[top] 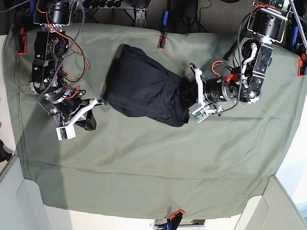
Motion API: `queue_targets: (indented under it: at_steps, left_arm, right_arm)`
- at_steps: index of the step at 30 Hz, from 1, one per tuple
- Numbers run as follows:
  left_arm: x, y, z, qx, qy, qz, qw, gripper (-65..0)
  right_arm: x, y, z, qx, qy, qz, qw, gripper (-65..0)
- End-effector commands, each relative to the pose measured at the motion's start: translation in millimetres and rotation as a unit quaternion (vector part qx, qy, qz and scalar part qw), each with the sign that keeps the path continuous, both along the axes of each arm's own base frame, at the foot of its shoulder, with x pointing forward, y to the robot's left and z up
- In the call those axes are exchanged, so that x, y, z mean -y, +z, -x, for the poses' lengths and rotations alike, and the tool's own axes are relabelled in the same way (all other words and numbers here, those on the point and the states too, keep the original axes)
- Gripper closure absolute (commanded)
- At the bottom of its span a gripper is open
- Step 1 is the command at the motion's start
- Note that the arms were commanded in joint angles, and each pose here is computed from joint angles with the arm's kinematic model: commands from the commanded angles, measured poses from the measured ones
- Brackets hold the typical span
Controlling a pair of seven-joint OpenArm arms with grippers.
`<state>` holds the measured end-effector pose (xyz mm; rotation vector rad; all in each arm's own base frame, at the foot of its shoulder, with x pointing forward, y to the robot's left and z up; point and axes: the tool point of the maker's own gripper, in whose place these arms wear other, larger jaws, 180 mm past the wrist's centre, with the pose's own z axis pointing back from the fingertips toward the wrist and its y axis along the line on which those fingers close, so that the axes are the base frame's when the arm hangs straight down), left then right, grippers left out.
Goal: Fold the T-shirt properly
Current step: 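Fold the strip end with the right gripper over toward the left gripper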
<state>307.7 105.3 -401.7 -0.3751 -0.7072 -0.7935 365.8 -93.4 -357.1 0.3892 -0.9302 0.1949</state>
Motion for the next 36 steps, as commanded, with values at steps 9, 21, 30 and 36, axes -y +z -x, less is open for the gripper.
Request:
queue_targets:
  at_steps: [9, 21, 30, 36]
  left_arm:
    - [-24.7, 6.3, -38.9, 0.025, 0.044, -0.005, 0.999, -3.0]
    - [17.3, 14.1, -87.2, 0.04, 0.043, 0.026, 0.998, -3.0]
    - [114.5, -3.6, -56.1, 0.02, -0.1, 0.005, 0.995, -3.0]
    - [138.3, -4.4, -45.2, 0.025, -0.135, 0.001, 0.99, -3.0]
  right_arm:
    - [0.0, 13.5, -8.0, 0.019, 0.001, -0.004, 0.9998, 0.0]
    - [-0.2, -0.7, 4.6, -0.008, 0.003, -0.002, 1.0, 0.0]
    - [-16.0, -6.0, 16.4, -0.021, 0.007, -0.044, 0.9988, 0.0]
    - [-23.4, -5.7, 17.3, -0.024, 0.009, -0.053, 0.9983, 0.0]
